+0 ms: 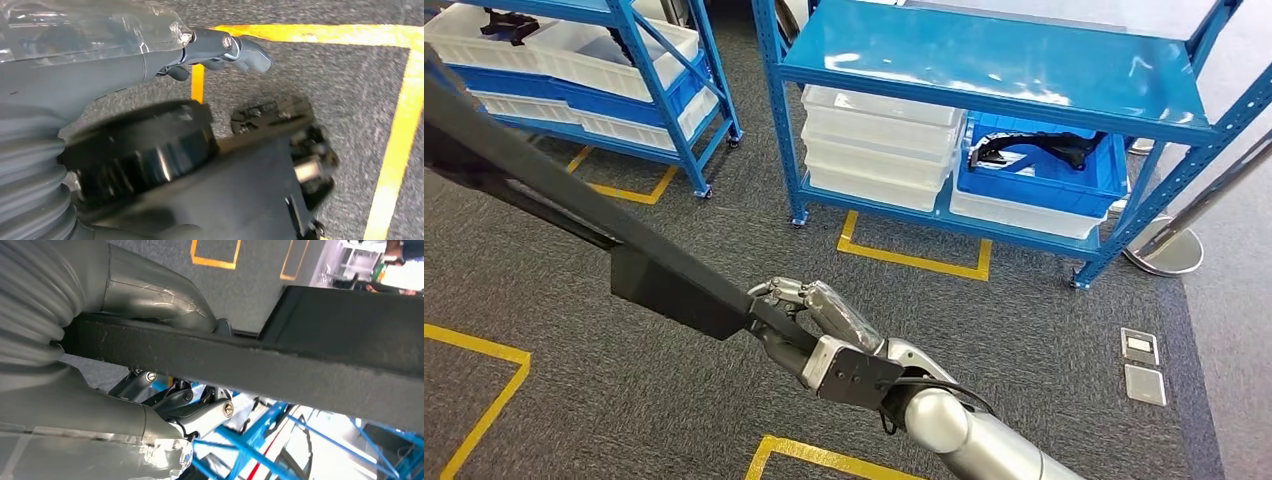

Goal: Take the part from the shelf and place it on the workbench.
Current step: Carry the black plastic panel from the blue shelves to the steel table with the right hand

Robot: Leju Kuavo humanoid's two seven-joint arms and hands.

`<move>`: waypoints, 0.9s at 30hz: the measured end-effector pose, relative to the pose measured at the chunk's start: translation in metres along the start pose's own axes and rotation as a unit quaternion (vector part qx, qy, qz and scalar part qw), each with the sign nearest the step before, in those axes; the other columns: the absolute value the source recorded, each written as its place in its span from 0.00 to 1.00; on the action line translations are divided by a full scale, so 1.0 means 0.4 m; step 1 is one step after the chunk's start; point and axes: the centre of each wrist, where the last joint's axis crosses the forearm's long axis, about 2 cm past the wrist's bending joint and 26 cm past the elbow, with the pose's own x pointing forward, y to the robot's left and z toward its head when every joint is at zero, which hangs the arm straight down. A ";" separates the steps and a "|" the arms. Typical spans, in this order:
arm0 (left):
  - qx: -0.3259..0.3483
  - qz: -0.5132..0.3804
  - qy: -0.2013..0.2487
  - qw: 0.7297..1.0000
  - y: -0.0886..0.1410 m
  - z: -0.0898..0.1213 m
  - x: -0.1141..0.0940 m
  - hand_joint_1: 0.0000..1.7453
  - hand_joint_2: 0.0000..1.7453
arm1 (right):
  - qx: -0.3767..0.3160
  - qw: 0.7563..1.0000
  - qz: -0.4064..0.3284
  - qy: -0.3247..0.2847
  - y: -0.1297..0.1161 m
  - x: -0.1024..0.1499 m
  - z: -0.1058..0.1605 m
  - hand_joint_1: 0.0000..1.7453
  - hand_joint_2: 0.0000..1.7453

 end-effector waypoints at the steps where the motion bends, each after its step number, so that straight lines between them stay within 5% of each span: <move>1: 0.000 0.000 0.001 1.000 0.000 0.000 -0.001 0.00 1.00 | 0.000 1.000 0.000 -0.001 0.000 0.001 -0.001 1.00 1.00; 27: -0.001 -0.006 0.004 1.000 0.006 -0.004 0.006 0.00 1.00 | 0.006 1.000 -0.001 0.006 0.006 -0.006 0.003 1.00 1.00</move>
